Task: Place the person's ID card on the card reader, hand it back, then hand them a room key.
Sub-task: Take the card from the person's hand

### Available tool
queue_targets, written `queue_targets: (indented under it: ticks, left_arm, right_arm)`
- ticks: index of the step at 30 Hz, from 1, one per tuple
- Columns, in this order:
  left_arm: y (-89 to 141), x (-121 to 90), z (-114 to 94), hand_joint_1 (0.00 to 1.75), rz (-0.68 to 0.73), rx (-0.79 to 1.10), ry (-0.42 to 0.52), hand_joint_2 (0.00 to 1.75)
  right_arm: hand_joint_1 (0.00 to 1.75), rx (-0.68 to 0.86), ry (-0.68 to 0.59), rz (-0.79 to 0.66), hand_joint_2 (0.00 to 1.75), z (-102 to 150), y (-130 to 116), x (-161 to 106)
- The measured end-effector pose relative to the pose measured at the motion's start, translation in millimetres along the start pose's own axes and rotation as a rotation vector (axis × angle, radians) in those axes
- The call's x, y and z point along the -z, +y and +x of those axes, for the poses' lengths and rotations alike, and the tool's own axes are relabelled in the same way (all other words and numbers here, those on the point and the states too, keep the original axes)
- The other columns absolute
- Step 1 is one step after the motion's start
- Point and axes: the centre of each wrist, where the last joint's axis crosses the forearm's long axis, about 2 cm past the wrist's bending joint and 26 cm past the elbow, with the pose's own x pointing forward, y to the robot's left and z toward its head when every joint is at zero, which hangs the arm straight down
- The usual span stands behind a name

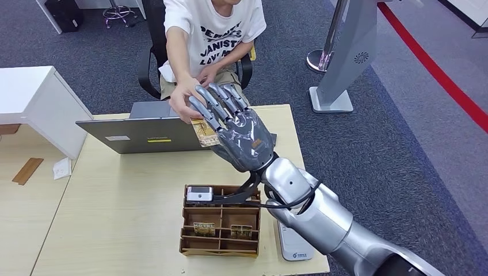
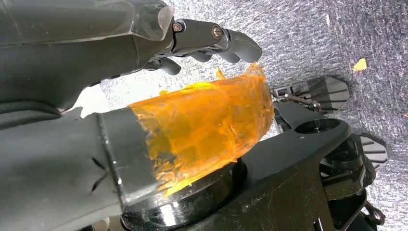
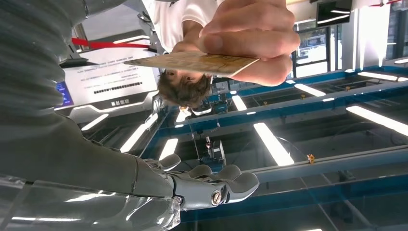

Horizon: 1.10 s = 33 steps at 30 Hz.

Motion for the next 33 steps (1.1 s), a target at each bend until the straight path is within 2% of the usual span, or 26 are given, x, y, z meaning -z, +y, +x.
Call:
queue_targets:
  ticks: [4,5,6,8,9,10,33]
  left_arm:
    - [0.0,0.0,0.2,0.0,0.0,0.002,0.0,0.0]
    - [0.0,0.0,0.3,0.0,0.0,0.003,0.0,0.0]
    - [0.0,-0.1,0.4,0.0,-0.001,0.004,0.0,0.0]
    - [-0.1,-0.1,0.5,0.0,0.0,0.006,0.0,0.0]
    - [-0.1,-0.1,0.6,0.0,0.0,0.007,0.0,0.0]
    - [-0.1,-0.1,0.6,0.0,0.0,0.007,0.0,0.0]
    - [-7.4,-0.7,7.5,0.0,0.002,0.014,-0.002,0.0]
  right_arm:
    - [0.02,-0.013,0.003,0.012,1.75,-1.9,1.7,2.0]
    - [0.16,-0.017,0.007,0.016,1.75,-2.7,2.3,2.6]
    - [0.5,-0.021,0.012,0.021,1.75,-3.5,3.0,3.1]
    - [1.36,-0.026,0.022,0.03,1.75,-5.4,4.9,4.0]
    - [1.65,-0.027,0.027,0.035,1.75,-6.2,5.9,4.4]
    - [1.75,-0.027,0.031,0.038,1.75,-7.0,6.7,4.7]
    - [1.75,0.009,0.07,0.074,1.75,-12.7,15.5,-2.9]
